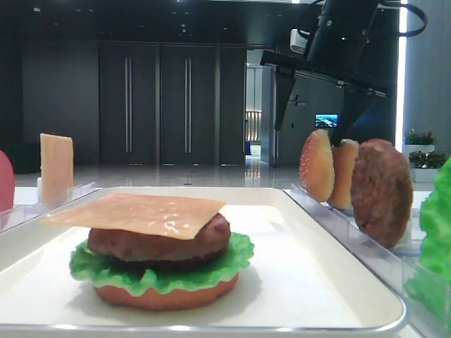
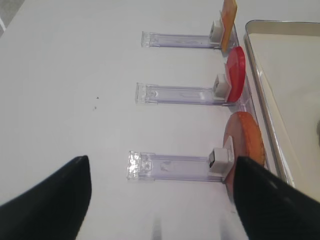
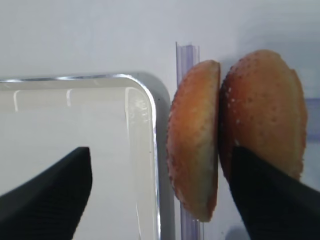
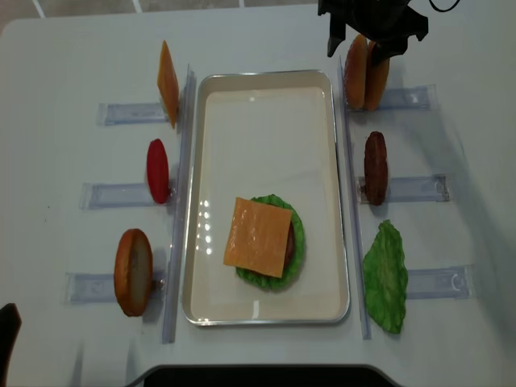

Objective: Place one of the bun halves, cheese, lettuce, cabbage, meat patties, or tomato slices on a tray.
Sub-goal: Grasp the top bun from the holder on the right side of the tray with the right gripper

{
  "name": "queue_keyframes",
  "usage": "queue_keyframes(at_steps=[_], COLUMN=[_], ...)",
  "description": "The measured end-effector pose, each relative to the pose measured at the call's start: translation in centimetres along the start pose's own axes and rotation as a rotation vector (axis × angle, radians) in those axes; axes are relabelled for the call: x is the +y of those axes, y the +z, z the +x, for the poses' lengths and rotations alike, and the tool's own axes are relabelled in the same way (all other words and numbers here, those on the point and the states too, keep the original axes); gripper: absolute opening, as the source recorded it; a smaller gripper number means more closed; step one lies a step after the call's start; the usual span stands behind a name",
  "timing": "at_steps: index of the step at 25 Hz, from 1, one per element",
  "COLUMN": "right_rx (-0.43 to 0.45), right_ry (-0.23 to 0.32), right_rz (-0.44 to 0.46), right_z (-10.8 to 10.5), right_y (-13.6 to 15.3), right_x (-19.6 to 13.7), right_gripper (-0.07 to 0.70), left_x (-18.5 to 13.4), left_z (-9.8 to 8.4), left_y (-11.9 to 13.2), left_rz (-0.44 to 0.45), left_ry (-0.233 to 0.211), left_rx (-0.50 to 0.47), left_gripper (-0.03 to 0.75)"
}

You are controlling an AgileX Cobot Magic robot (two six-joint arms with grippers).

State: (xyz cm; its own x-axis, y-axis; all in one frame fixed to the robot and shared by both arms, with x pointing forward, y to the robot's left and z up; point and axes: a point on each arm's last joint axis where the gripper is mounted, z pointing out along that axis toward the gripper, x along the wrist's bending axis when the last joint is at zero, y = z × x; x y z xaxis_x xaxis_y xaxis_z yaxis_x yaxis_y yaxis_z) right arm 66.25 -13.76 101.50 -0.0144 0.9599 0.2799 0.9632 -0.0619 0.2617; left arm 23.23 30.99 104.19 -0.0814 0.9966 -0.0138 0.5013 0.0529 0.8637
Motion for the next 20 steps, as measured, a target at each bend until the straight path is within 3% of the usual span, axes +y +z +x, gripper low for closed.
queue_keyframes(at_steps=[11,20], right_rx=[0.002,0.0], right_ry=[-0.007,-0.011], right_rz=[-0.007,0.0], right_z=[0.02,0.0], right_y=[0.0,0.0], right_x=[0.07,0.0], right_gripper=[0.464,0.454], left_x=[0.0,0.0], left_z=[0.0,0.0], left_y=[0.0,0.0], left_rz=[0.0,0.0], left_ry=[0.0,0.0], left_rx=[0.0,0.0], left_gripper=[0.692,0.692])
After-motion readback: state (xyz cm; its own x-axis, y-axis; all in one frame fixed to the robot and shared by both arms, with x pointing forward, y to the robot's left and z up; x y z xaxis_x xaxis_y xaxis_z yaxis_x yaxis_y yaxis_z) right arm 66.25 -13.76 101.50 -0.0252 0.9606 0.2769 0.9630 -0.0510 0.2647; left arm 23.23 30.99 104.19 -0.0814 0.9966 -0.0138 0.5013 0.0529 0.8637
